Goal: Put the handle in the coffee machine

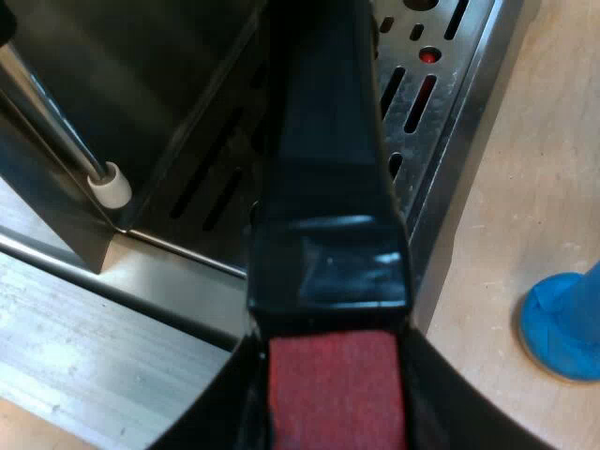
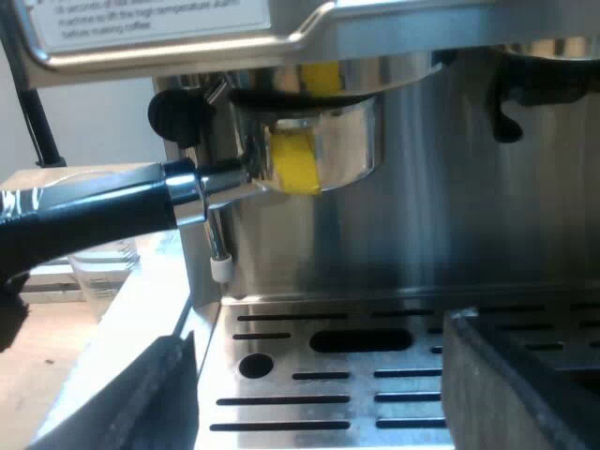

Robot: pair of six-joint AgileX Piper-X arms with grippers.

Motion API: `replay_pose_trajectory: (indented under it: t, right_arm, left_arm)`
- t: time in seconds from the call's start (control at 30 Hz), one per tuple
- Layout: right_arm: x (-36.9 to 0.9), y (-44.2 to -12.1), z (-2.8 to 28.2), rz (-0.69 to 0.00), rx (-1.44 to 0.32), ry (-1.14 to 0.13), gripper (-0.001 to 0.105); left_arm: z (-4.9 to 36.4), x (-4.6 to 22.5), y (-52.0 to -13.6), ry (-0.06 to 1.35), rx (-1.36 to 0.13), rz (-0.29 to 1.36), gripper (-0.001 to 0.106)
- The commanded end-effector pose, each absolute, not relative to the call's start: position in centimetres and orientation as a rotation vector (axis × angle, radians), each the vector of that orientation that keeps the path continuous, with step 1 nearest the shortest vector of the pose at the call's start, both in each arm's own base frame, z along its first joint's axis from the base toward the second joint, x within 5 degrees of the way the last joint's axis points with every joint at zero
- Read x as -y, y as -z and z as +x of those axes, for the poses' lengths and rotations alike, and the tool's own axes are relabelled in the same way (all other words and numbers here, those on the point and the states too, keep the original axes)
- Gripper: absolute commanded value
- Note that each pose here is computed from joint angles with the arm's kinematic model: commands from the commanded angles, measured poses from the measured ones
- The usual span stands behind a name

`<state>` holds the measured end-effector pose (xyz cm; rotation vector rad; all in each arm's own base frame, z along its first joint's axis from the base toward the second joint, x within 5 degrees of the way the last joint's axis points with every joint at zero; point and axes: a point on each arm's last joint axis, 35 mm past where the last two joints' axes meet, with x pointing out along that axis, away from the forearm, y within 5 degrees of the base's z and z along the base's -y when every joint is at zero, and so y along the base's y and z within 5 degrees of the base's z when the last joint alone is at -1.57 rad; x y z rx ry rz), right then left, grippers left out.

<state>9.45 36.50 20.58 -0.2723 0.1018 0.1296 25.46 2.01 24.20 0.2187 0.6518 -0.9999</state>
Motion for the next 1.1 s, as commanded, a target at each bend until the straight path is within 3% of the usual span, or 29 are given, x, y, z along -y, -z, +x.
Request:
replay_pose_trajectory:
  t: [0.03,0.57,1.1]
  right_arm:
    - [-36.5,-20.6,10.0,-0.3,-0.095,-0.11,0.058]
    - [-36.1,-20.5,12.4,-0.295,-0.121,-0.13,0.058]
    - [-36.3,-21.4,12.6,-0.323,-0.084,-0.141,0.058]
  left_arm:
    - [26.3,-1.8,-24.6,1.046,-0.583,0.187,0.0]
    - [27.8,-1.7,-24.1,1.072,-0.592,0.165,0.0]
    - [28.2,-0.7,-24.3,1.092,-0.584,0.169,0.0]
